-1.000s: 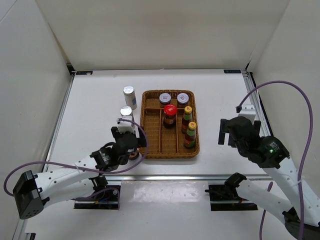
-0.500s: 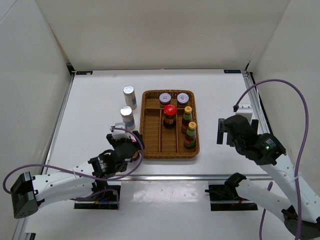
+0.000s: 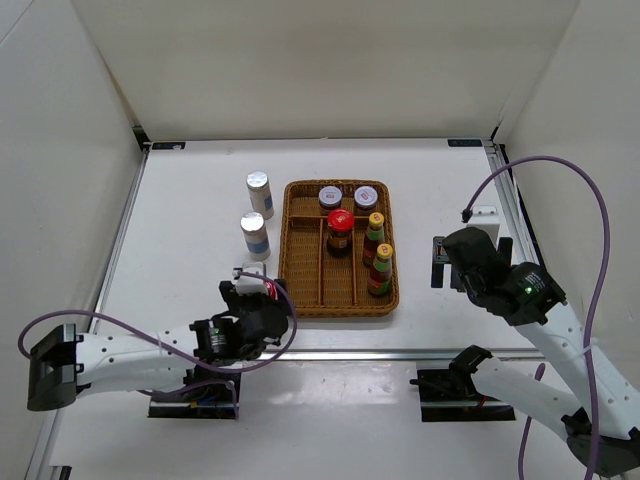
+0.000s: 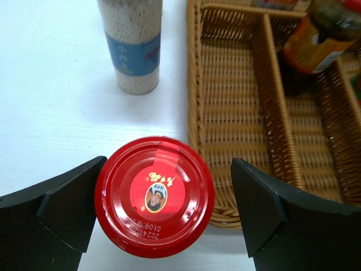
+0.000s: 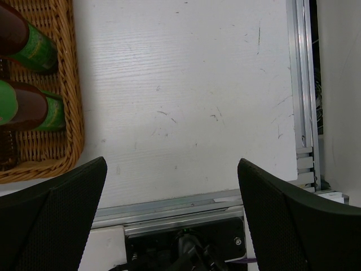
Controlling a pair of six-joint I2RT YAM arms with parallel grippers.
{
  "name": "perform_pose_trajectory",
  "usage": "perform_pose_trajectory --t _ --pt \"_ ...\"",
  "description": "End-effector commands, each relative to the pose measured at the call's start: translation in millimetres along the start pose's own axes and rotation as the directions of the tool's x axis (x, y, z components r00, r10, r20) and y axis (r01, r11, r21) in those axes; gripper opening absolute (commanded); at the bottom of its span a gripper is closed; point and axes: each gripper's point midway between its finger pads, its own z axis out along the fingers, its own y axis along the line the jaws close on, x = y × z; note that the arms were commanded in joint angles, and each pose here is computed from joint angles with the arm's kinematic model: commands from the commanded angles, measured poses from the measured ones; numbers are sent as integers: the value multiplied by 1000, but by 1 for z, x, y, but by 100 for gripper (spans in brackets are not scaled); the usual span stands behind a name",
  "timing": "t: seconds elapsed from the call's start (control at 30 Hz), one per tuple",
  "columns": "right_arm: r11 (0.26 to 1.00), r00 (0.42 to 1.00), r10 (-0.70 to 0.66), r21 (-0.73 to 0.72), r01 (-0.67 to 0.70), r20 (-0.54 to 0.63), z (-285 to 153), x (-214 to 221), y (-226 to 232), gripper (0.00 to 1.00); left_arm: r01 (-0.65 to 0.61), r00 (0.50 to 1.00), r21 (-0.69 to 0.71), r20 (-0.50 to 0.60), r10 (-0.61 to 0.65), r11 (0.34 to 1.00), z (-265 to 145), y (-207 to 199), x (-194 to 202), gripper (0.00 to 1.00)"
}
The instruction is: Organize the condiment bottles
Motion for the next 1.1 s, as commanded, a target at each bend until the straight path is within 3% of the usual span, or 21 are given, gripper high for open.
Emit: perform_pose_trajectory --t 0.0,0.23,0.37,0.5,0.7,0.83,0.97,1.0,1.03,1.07 --pt "1000 1000 6 -7 -6 26 0 -6 2 100 29 999 -51 17 -28 998 2 6 4 100" --pt "1000 1000 6 -7 -6 26 0 -6 2 100 82 997 -78 10 -81 994 2 9 11 100" --pt "1000 1000 6 -7 -6 26 0 -6 2 100 80 997 -82 19 -78 993 1 14 7 88" --pt "1000 1000 1 -14 0 27 0 -3 3 100 72 992 -105 112 -60 992 -5 14 -40 49" --pt "1000 1000 1 -14 0 27 0 -3 3 100 25 967 -246 251 39 969 -21 22 -127 27" --pt "1000 1000 1 -14 0 27 0 -3 3 100 76 958 -266 287 3 961 -29 10 -170 11" --pt "1000 1000 1 -14 0 27 0 -3 3 100 65 976 -98 212 -43 993 -20 -42 -169 11" --pt "1000 1000 1 -14 0 27 0 -3 3 100 36 979 -41 201 -27 999 -16 -55 -161 11" --pt "1000 999 6 -17 -5 34 -1 -4 2 100 -92 975 19 205 86 996 -14 -69 -159 11" --pt "1000 999 6 -17 -5 34 -1 -4 2 100 -15 968 215 249 -40 977 -19 -108 -174 11"
